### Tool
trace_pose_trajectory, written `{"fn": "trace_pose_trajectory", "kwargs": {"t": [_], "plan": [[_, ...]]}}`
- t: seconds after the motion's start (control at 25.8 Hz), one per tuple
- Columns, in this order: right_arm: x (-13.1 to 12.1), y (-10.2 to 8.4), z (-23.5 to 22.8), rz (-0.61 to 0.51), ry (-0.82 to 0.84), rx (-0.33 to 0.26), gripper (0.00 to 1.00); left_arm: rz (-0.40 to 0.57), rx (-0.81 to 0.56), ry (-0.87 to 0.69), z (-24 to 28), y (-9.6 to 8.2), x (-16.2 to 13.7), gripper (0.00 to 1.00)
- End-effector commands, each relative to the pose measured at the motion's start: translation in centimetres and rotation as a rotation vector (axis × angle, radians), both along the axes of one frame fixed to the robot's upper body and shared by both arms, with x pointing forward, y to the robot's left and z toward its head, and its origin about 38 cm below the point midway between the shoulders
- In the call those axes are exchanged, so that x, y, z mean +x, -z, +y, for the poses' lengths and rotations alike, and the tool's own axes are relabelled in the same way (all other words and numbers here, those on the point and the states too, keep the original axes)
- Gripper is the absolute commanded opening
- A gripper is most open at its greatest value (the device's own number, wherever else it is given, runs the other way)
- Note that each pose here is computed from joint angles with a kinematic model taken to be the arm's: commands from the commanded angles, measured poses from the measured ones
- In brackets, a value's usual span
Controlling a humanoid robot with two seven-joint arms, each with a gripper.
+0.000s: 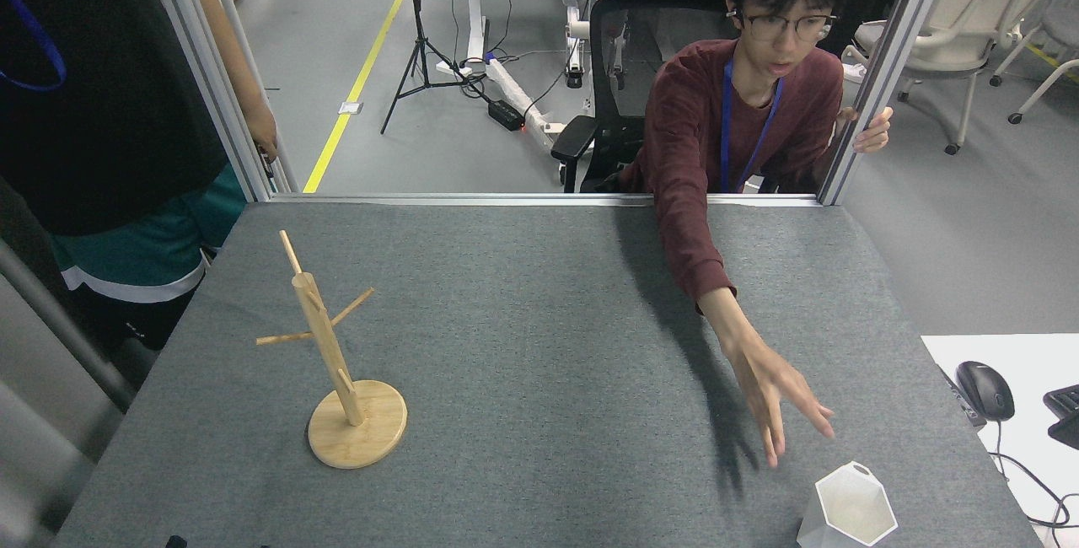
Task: Hang cup on storage rack
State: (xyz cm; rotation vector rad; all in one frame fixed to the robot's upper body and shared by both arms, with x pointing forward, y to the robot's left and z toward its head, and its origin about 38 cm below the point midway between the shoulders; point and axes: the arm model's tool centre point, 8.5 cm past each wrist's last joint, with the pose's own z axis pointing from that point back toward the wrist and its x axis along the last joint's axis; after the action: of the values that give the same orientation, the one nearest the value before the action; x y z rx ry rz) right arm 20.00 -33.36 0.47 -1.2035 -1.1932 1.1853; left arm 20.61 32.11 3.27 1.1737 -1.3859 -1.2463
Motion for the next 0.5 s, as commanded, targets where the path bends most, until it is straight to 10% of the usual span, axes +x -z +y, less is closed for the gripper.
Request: {"fn": "trace_pose_trajectory", "kwargs": {"t": [0.0,0.46], "plan": [[0.02,-0.02,0.00,-0.001,-0.003,0.000,0.98,-0.001,0.001,0.000,0.01,-0.04,0.02,1.00],[0.14,0.40,0.01,0.014,0.010,0.000,0.98,0.017,-0.009,-0.036,0.45,0.65,-0.17,1.00]]}}
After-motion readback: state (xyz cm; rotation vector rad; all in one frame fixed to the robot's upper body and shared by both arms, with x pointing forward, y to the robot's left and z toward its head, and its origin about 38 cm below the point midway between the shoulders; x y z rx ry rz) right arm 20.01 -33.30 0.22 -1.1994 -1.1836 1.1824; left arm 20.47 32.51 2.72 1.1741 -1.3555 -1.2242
